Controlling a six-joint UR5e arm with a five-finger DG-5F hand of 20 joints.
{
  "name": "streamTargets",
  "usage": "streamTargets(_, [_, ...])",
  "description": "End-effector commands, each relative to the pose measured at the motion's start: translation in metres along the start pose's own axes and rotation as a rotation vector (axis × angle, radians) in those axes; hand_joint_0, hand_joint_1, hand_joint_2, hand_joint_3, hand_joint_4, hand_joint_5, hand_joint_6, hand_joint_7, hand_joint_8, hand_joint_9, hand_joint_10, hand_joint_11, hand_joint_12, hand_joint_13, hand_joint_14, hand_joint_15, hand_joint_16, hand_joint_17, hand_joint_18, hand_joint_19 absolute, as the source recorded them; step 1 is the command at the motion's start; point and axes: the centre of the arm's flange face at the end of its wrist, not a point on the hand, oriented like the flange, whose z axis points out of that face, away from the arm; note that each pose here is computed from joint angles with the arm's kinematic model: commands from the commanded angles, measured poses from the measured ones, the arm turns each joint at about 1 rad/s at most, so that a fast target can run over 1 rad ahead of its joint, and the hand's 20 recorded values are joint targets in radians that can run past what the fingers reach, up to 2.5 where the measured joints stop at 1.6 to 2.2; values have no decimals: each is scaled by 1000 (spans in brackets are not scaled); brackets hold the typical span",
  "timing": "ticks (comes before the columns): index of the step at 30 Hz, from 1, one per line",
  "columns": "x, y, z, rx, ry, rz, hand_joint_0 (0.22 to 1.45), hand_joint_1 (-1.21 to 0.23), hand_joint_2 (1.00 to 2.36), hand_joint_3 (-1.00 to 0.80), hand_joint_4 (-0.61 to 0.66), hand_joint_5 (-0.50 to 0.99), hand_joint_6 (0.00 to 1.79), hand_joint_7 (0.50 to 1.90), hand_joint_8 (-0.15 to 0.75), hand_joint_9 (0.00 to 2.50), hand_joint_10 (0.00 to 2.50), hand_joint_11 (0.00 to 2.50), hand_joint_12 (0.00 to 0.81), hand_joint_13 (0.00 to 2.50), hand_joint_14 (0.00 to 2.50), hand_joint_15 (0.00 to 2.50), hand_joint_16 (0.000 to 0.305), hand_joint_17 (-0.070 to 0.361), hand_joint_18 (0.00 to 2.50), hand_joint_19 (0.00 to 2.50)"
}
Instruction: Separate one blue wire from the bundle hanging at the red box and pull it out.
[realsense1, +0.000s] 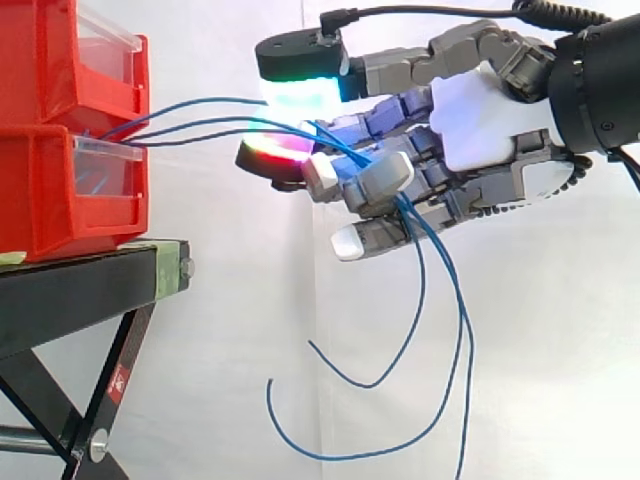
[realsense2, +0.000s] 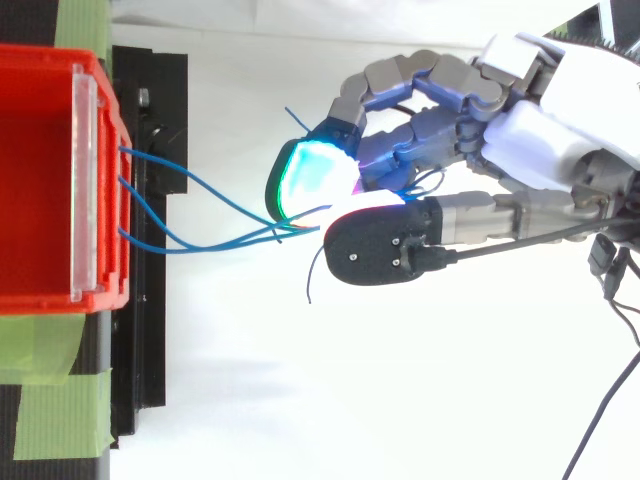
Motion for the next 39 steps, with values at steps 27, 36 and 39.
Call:
streamTargets(27, [-1, -1, -1, 10, -1, 13, 534, -892, 1003, -452, 208, -243, 916, 883, 325, 766, 7, 1537, 425, 685, 1070, 1432, 58, 131, 680, 678])
streamTargets(36, [-1, -1, -1, 10, -1, 13, 563, -907, 1006, -413, 196, -240, 919, 877, 318, 763, 8, 1517, 419, 703, 1034, 1450, 57, 128, 678, 673])
streamTargets(39, [-1, -1, -1, 10, -1, 13, 584, -919, 1009, -385, 195, -240, 919, 878, 312, 766, 8, 1512, 412, 708, 1000, 1461, 57, 127, 683, 672])
